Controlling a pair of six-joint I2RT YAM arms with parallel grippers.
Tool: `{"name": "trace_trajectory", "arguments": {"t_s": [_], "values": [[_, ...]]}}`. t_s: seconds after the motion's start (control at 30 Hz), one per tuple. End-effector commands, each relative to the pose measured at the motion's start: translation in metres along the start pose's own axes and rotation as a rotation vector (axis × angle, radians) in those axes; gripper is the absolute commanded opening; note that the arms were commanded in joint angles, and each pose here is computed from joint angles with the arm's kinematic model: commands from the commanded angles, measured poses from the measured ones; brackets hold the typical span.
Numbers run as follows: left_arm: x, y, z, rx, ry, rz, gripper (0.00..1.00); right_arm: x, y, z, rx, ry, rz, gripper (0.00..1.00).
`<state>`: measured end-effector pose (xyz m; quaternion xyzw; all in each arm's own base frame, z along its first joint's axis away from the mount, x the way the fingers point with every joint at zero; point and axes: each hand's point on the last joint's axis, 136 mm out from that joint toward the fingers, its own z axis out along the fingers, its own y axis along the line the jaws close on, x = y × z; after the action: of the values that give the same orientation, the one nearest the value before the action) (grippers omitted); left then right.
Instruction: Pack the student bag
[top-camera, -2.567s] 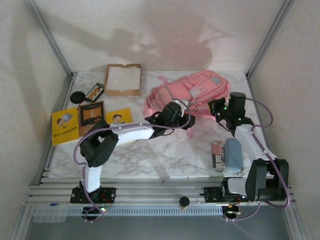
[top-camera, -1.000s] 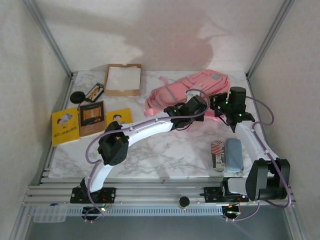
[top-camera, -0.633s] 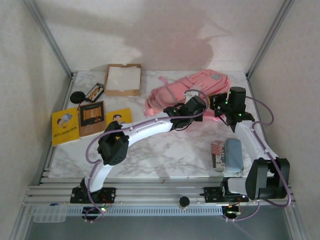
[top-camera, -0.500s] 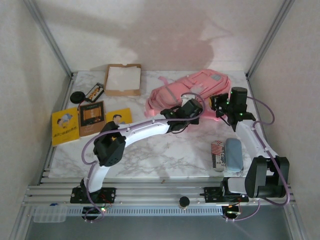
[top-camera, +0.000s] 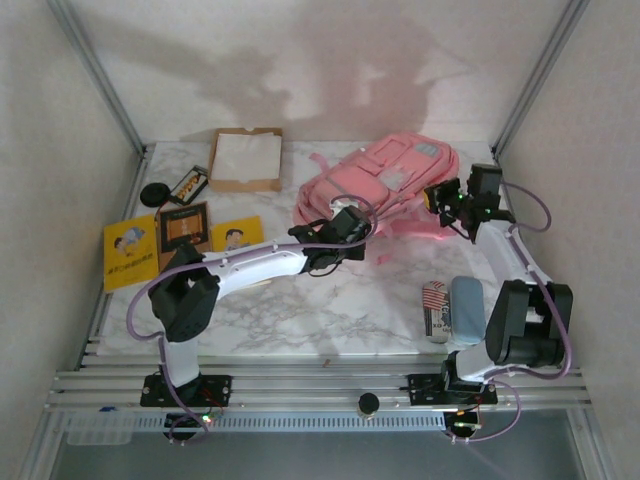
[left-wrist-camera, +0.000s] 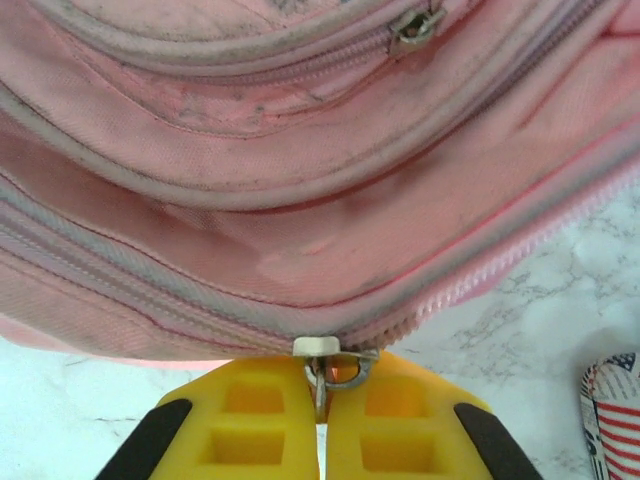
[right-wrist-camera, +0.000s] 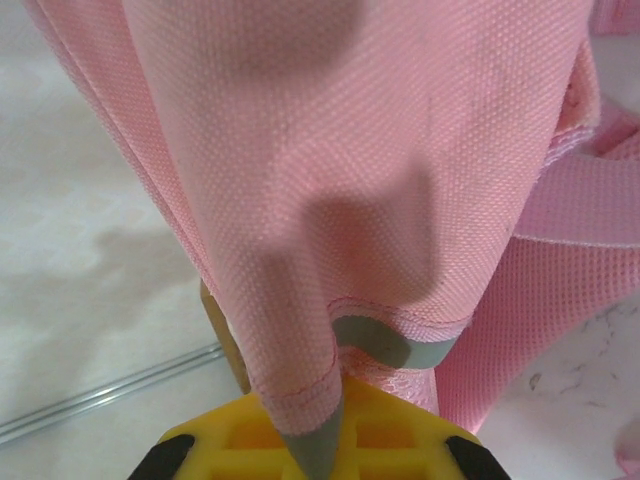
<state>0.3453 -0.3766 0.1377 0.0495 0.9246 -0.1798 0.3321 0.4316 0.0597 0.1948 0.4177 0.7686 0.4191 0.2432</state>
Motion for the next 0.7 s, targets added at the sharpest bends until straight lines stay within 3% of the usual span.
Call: {"name": "trace_trajectory", "arguments": {"t_s": [0.0, 0.13, 0.27, 0.33, 0.47, 0.67], "values": [[-0.004, -0.009, -0.012, 0.072, 0.011, 0.013, 0.0, -0.026, 0.028, -0.002, -0.083, -0.065, -0.116, 0.0], [-0.02, -0.034, -0.007, 0.143, -0.02, -0.02, 0.0, -0.007, 0.013, -0.001, 0.007, -0.03, -0.204, 0.56], [-0.025, -0.034, 0.004, 0.128, -0.039, -0.053, 0.0, -0.009, -0.029, -0.029, 0.096, -0.053, -0.178, 0.91], [-0.025, -0.034, 0.006, 0.122, -0.032, -0.058, 0.0, 0.011, -0.035, -0.037, 0.114, -0.012, -0.203, 0.99], [-0.027, -0.041, 0.002, 0.147, -0.049, -0.049, 0.0, 0.068, -0.048, -0.036, 0.116, 0.115, -0.183, 0.99], [-0.018, -0.04, 0.005, 0.152, -0.016, -0.036, 0.0, 0.122, -0.052, -0.016, 0.039, 0.222, -0.055, 0.99]]}}
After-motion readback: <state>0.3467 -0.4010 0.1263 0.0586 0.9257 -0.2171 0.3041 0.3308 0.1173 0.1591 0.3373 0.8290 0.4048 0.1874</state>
